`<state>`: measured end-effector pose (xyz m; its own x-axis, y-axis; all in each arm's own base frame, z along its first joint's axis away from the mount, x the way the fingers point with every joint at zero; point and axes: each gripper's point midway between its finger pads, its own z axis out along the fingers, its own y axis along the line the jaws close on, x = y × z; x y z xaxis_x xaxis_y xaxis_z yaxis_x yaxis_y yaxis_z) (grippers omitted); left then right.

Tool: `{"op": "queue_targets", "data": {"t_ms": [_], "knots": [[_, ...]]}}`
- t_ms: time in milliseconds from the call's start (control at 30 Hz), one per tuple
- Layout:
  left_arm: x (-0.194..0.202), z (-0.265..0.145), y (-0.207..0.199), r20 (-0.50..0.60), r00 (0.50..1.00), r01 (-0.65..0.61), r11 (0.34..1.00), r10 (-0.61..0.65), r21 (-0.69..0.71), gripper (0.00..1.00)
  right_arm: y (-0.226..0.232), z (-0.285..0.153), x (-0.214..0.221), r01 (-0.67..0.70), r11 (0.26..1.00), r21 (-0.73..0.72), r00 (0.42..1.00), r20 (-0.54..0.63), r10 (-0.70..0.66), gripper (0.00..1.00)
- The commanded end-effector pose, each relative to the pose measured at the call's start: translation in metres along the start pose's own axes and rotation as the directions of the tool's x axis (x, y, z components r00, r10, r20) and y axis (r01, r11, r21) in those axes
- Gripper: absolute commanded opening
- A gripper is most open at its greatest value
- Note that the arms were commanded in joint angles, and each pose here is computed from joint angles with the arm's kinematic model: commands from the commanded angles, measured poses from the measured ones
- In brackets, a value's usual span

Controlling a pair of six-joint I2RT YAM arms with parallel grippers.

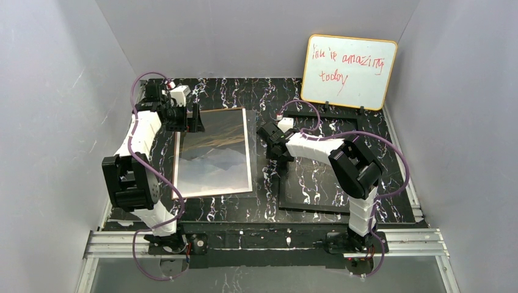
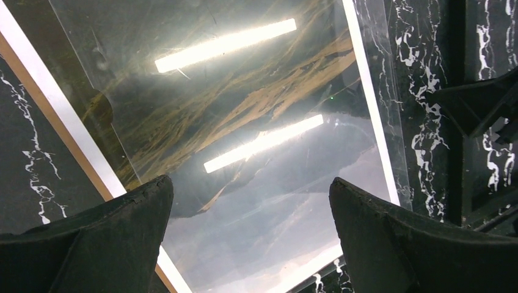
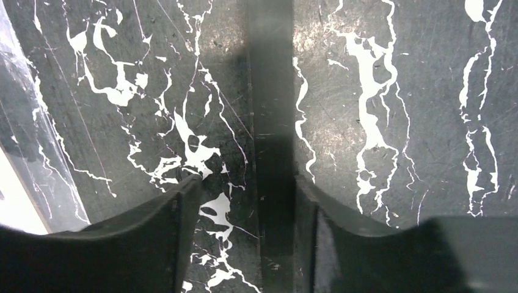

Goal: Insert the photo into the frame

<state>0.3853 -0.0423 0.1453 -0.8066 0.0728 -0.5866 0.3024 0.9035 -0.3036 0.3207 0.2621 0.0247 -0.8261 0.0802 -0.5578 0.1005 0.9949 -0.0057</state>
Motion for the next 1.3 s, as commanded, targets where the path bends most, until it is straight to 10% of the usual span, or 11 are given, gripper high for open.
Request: {"op": "queue_targets", "data": {"t_ms": [0,233,500,1267], "knots": [[0.002,-0.008,-0.013,0.008,1.000,0.008,0.995,-0.009,0.095,0.98,-0.008,0.008,0.018,0.000,1.000,0.020,0.999,-0.048,0.001,0.56],[0.003,-0.007,-0.006,-0.010,0.999,0.049,0.997,-0.049,0.053,0.98,0.012,-0.005,0.002,-0.041,0.998,-0.056,0.999,-0.038,0.039,0.20],[0.006,-0.006,0.004,-0.045,0.995,0.085,0.996,-0.085,0.000,0.98,0.052,-0.048,-0.031,-0.100,0.971,-0.219,0.995,-0.017,0.099,0.02],[0.006,-0.020,0.005,-0.018,0.997,0.074,0.996,-0.075,-0.059,0.98,0.161,-0.320,-0.168,-0.220,0.421,-0.880,0.964,-0.129,0.235,0.01]]}}
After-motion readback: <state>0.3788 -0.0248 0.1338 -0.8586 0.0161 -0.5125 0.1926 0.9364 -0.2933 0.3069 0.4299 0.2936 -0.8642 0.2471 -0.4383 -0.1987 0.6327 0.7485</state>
